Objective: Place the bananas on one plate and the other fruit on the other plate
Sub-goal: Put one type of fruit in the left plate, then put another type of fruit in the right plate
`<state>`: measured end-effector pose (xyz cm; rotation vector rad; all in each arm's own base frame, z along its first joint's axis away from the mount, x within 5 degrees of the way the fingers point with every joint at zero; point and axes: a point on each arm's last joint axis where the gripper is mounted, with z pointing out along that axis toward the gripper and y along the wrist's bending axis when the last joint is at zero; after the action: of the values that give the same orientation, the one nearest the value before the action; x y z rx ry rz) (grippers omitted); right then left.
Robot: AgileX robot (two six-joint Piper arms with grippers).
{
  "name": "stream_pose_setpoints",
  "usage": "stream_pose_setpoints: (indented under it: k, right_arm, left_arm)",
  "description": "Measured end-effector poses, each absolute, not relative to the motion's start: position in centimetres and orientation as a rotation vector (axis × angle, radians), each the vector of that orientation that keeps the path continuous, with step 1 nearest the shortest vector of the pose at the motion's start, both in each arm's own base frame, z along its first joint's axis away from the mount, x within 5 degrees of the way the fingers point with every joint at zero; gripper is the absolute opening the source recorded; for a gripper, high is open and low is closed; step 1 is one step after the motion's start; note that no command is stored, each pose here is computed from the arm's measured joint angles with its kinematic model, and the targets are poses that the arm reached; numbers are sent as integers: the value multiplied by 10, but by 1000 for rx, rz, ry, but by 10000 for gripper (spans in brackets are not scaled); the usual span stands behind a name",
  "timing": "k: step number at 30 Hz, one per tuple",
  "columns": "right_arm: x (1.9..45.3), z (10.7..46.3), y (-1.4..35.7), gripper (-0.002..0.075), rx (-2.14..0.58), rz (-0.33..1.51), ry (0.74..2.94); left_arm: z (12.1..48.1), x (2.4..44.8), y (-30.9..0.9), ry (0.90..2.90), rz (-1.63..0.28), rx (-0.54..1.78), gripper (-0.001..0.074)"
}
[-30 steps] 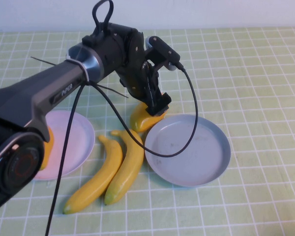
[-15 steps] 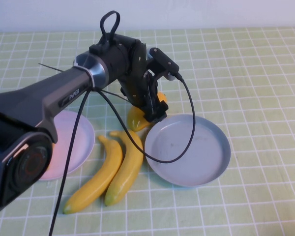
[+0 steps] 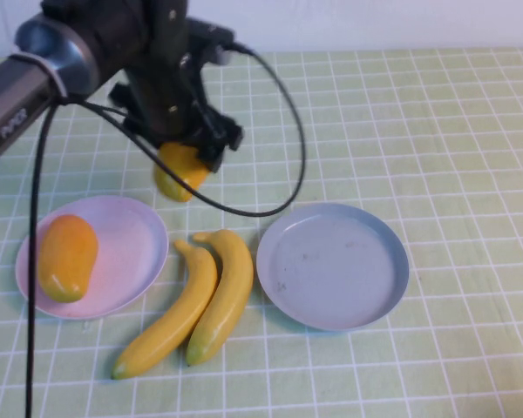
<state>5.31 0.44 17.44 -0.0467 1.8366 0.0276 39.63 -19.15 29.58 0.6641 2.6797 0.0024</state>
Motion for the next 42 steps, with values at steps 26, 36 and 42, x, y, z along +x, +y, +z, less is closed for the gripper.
stream_pose_setpoints:
  k: [26,36,42]
  right_arm:
    - [53,174,4,-17,-47,28,1837]
    - [53,174,4,-17,-45,30,1836]
    - [53,174,5,-17,-44,32,1836]
  left_arm:
    - [238,363,-124,2907,89,317,668]
    - [333,298,-104,2631,-12,280,299]
    - [347,235,-80,2464,-81,251,31]
